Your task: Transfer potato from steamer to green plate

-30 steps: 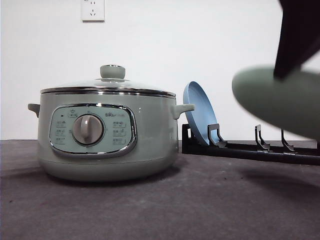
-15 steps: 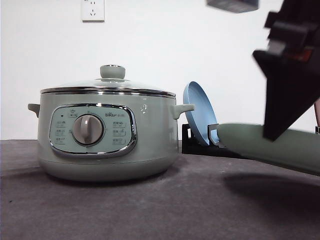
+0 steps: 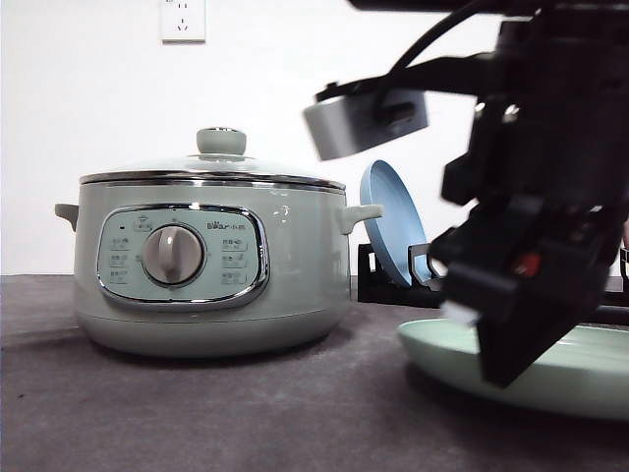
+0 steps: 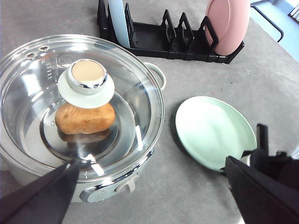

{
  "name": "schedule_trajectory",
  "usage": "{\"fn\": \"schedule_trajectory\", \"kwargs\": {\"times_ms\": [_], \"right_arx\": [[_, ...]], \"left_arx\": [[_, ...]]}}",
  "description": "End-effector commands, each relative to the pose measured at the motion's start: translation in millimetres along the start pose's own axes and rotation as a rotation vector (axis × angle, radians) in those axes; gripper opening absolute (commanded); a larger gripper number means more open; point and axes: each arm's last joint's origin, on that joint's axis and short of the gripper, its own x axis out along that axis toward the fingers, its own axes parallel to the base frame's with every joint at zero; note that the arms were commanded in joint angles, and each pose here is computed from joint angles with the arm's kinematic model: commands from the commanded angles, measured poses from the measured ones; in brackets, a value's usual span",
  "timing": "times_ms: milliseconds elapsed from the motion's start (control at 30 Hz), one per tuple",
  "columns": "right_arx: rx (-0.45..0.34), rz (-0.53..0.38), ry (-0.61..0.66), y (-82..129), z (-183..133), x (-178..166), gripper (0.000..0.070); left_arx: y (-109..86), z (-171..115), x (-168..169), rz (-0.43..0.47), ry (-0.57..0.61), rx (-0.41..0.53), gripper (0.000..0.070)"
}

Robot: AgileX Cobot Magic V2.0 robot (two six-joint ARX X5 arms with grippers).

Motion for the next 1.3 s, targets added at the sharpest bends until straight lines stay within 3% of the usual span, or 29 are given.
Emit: {"fn": "schedule_trajectory", "kwargs": {"times_ms": [0,333,433,600,733,1000,1167,1267], "right_arx": [[0.002,0.013,-0.008,8,3,3,0.0004],[0.007,0.002,-0.016,15,5,9,0.0035],[0.013,-0.001,-0.024,14,6,7,0.0193],[0.025,0.038,-0.048,11,13,-9,0.0382],[0.042,0.102,-0.087,3,24,-35,0.0419],[0.155,0.312,-0.287,-41,46,-101,0.0419],[0.269,0.321,-0.436,-86,38,-135,0.0419],[0.345,0.274,-0.493,-113,22,-148,0.0418]], "left_arx": [[-1.9,6,-2,-0.009,-0.021,0.025,0.0634],[-1.9,6,-2,-0.009,-0.021,0.026,0.0634],[-1.9,6,-2,-0.009,-0.021,0.026,0.0634],[-1.9,6,-2,-0.009,-0.021,0.026,0.0634],[-1.9,6,-2,-0.009,-0.021,0.026,0.0634],[-1.9,6,-2,-0.009,-0.02,0.026,0.0634],[-1.9,6,-2,-0.009,-0.019,0.025,0.0634],[-1.9,6,-2,-0.009,-0.017,0.024,0.0635]]}}
